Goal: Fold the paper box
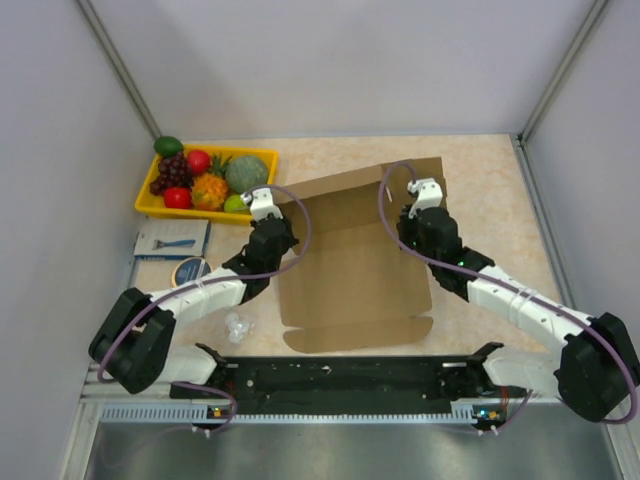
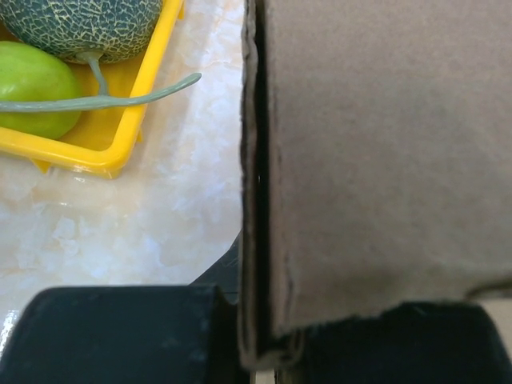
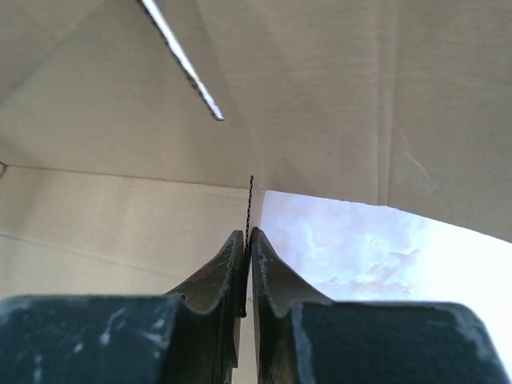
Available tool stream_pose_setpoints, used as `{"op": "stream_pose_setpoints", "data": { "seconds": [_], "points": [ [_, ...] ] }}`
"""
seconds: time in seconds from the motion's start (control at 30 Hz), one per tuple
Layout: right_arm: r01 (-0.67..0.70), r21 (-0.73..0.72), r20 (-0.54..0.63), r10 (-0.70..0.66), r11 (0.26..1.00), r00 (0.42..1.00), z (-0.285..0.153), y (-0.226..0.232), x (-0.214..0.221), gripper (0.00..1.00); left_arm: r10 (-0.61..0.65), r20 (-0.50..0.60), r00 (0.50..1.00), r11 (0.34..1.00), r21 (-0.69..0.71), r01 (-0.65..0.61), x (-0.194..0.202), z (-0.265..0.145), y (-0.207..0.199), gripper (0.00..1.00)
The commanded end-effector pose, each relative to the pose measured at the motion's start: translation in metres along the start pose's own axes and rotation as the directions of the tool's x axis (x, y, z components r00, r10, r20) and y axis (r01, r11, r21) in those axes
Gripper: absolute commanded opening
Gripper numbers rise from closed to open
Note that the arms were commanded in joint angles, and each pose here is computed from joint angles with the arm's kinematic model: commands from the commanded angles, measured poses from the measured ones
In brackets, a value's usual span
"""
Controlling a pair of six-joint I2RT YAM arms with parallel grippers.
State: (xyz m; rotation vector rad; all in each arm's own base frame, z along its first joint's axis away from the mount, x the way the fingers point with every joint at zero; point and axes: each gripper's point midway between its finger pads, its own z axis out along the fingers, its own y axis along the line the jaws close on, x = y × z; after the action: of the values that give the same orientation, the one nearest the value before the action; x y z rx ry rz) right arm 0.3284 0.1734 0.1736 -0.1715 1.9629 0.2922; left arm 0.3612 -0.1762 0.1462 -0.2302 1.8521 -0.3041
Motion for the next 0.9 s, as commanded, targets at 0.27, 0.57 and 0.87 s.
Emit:
{"op": "stream_pose_setpoints", "data": {
  "seconds": [0.27, 0.57, 0.87],
  "points": [
    [0.111, -0.035, 0.106, -0.107, 0.993, 0.989, -0.002, 0.042, -0.014, 0.4, -0.073, 0.052, 0.996, 0.995, 0.066, 0.07, -0.026, 0.006, -0.026, 0.0],
    [-0.256, -0.608, -0.146, 0.211, 0.751, 0.967, -0.051, 0.067, -0.038, 0.71, -0.055, -0.042, 0.998, 0.987, 0.147, 0.061, -0.017, 0.004, -0.031, 0.0],
    [-0.08, -0.512, 0.092, 0.147, 0.855, 0.985, -0.102, 0.019, -0.107, 0.81, 0.013, -0.166, 0.986, 0.943, 0.329, 0.043, -0.011, 0.02, -0.025, 0.0]
  ]
}}
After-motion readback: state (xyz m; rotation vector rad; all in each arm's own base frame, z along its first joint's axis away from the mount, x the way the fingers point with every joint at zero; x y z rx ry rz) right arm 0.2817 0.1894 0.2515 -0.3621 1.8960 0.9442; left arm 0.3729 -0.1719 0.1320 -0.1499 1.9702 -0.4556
